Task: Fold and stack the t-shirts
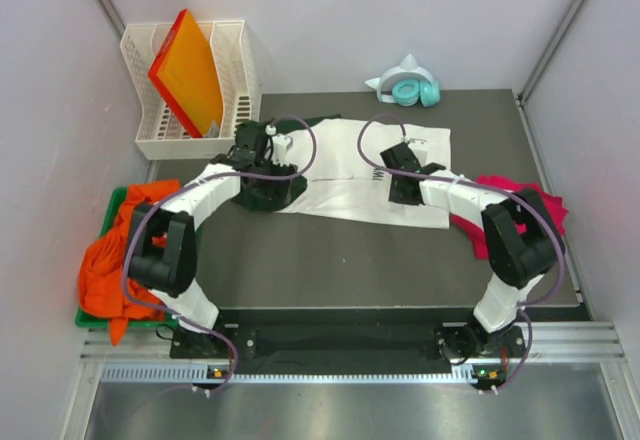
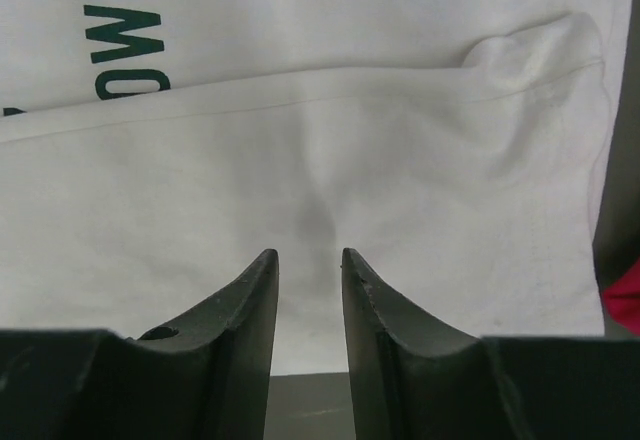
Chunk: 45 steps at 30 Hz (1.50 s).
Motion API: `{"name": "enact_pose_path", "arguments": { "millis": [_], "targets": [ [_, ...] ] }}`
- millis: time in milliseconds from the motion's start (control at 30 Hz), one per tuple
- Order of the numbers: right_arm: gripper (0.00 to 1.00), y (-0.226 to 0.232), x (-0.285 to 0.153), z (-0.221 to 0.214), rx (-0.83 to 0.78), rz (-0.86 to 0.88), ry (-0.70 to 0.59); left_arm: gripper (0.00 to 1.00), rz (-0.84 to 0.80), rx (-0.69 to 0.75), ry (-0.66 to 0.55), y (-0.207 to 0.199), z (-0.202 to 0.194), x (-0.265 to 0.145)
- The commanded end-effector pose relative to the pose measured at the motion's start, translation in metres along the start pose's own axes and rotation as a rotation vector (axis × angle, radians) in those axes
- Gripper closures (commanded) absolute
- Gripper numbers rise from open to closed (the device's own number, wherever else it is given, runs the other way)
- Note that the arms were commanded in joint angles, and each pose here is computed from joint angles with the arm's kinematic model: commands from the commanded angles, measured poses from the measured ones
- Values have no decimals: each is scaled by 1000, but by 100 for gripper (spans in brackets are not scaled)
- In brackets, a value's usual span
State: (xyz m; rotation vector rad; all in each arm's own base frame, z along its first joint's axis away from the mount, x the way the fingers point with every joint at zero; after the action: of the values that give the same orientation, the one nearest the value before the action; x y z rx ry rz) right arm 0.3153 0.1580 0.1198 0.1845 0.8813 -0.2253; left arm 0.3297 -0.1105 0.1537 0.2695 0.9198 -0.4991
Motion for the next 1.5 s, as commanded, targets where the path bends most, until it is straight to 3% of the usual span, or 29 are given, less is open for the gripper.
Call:
{"name": "enact_pose_path", "arguments": {
  "millis": [0, 367, 667, 1000, 1333, 1467],
  "targets": [
    [68, 14, 6, 5, 79, 25, 10, 19, -16, -29, 65, 4, -4, 17],
    [67, 4, 14, -27, 54, -61, 120, 21, 12, -5, 309, 12, -27, 42],
    [67, -4, 22, -60, 48, -92, 207, 26, -7, 38, 355, 9, -45, 38],
    [66, -16, 7, -88, 37, -114, 254, 30, -73, 51, 396, -4, -67, 5],
    [64, -30, -6, -93, 28, -111, 231, 27, -34, 16, 273, -4, -56, -25],
    [58, -27, -16, -76, 29, -68, 138, 24, 15, -20, 127, 2, -45, -44]
  ]
}}
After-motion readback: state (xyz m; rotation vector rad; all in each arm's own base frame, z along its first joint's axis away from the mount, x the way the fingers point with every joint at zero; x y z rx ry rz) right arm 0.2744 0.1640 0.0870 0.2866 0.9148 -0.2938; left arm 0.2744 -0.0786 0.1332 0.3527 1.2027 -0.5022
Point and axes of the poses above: each gripper's point midway between its finger pads, its own x axis out along the fingers, its own y axis along the line the jaws close on, z = x × y, the point moved 8 cm from there along -x, back along the fingers, and after that the axes turned 7 degrees about x, right-handed, at the moved point
